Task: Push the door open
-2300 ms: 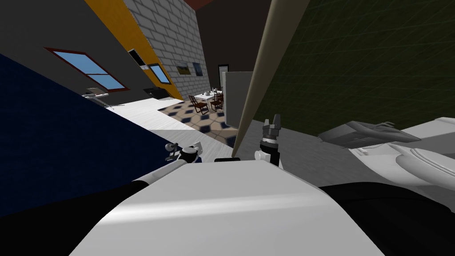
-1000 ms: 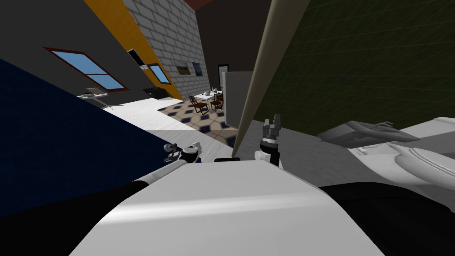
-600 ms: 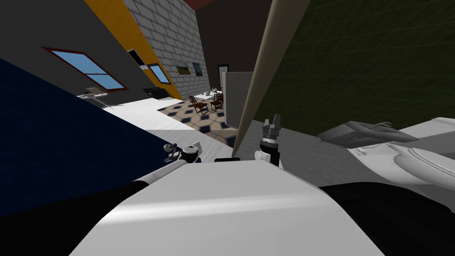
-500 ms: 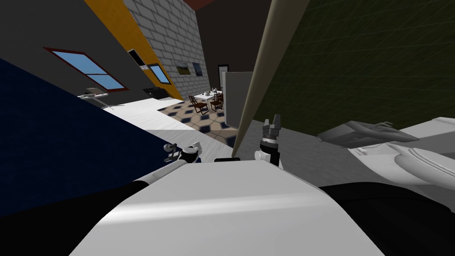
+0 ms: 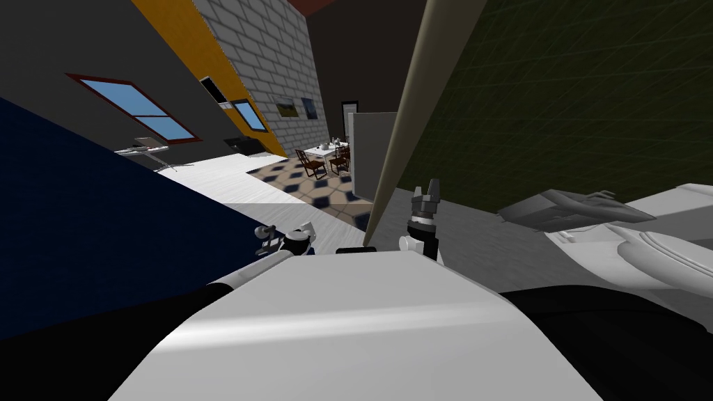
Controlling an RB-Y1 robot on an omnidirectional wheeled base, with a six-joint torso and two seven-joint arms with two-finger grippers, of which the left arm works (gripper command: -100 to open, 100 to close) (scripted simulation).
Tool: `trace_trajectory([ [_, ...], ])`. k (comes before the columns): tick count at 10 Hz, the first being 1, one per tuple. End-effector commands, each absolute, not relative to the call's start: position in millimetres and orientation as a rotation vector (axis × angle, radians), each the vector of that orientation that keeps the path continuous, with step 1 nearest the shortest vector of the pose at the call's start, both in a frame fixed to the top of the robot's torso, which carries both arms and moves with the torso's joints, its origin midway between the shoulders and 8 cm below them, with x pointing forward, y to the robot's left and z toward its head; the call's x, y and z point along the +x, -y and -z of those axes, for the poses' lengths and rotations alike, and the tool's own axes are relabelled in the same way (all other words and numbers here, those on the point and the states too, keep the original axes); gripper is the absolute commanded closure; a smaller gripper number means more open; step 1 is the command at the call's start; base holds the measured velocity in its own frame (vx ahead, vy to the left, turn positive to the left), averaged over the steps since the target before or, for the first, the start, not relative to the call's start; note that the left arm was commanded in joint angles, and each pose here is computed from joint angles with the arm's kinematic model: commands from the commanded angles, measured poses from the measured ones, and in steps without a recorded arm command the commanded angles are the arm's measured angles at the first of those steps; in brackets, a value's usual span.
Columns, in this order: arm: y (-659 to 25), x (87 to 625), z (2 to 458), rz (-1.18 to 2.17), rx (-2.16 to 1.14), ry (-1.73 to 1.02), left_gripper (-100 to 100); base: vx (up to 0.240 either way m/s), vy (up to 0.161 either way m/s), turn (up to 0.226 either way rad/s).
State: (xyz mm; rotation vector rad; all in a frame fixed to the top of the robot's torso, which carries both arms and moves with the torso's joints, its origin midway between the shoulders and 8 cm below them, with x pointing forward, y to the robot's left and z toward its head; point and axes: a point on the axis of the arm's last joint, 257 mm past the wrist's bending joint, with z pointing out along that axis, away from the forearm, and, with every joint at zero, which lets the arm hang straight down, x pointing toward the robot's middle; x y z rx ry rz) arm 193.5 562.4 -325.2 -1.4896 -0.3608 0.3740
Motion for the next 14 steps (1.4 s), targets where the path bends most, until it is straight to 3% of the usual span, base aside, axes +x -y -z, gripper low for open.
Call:
trace_trajectory([
  [1, -559.5, 188.5, 328.7, -0.388, -1.49, 0.362, 100, 0.0, 0.0, 0.0],
  [14, -561.5, 182.3, 329.5, -0.408, -1.493, 0.379, 100, 0.0, 0.0, 0.0],
])
